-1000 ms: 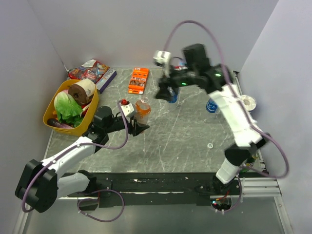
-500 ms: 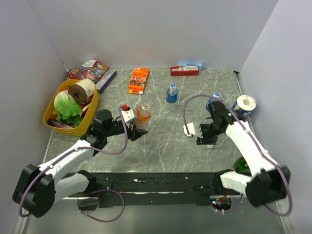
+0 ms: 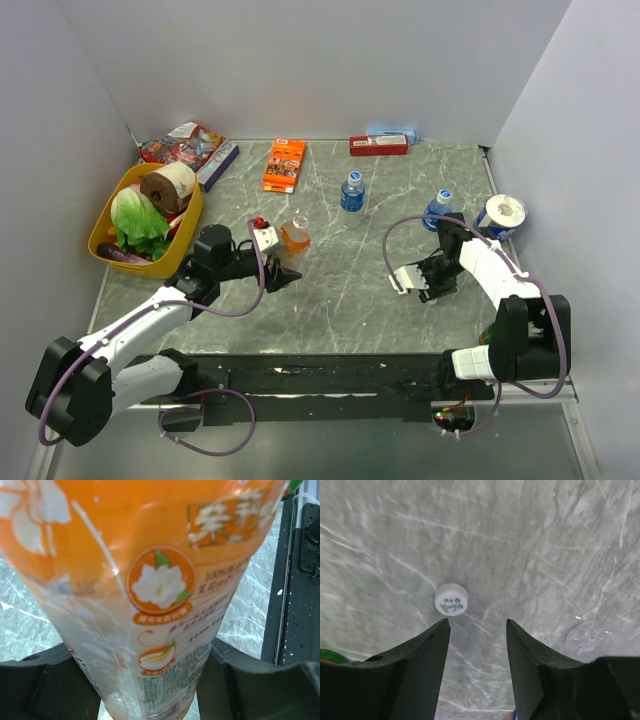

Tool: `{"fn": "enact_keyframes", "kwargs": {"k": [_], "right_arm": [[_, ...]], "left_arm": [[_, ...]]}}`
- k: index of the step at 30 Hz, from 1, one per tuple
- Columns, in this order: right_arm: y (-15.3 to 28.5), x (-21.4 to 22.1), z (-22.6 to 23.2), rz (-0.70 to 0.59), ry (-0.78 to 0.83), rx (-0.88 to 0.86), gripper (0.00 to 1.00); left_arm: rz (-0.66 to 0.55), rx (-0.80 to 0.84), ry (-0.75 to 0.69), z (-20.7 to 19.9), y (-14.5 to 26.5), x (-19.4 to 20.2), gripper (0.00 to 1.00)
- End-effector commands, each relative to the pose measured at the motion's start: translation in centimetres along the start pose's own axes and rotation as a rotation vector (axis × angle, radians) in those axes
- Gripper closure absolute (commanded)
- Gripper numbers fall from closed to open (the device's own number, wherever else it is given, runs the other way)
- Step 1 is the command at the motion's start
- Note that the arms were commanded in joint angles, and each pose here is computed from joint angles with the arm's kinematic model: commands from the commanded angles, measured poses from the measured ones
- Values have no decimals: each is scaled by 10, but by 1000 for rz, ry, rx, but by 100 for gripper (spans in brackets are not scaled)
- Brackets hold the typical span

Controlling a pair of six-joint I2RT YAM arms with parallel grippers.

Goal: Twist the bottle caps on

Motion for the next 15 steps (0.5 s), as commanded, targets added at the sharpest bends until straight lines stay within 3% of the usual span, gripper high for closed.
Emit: {"fn": "enact_keyframes", "kwargs": {"k": [1, 15], "right_arm": [[-3, 12, -1, 31, 134, 9, 43], [-23, 11, 15, -7, 220, -53, 41]], "left_arm": [[-39, 22, -48, 1, -3, -20, 49], [-15, 25, -38, 6, -7, -20, 49]]}}
Point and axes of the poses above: each gripper's point midway between its finger pads, its own y axis back along the fingers, its own z axis along the line the jaws close on, x = y × z, the point moved 5 cm from there along y, back along the fingers
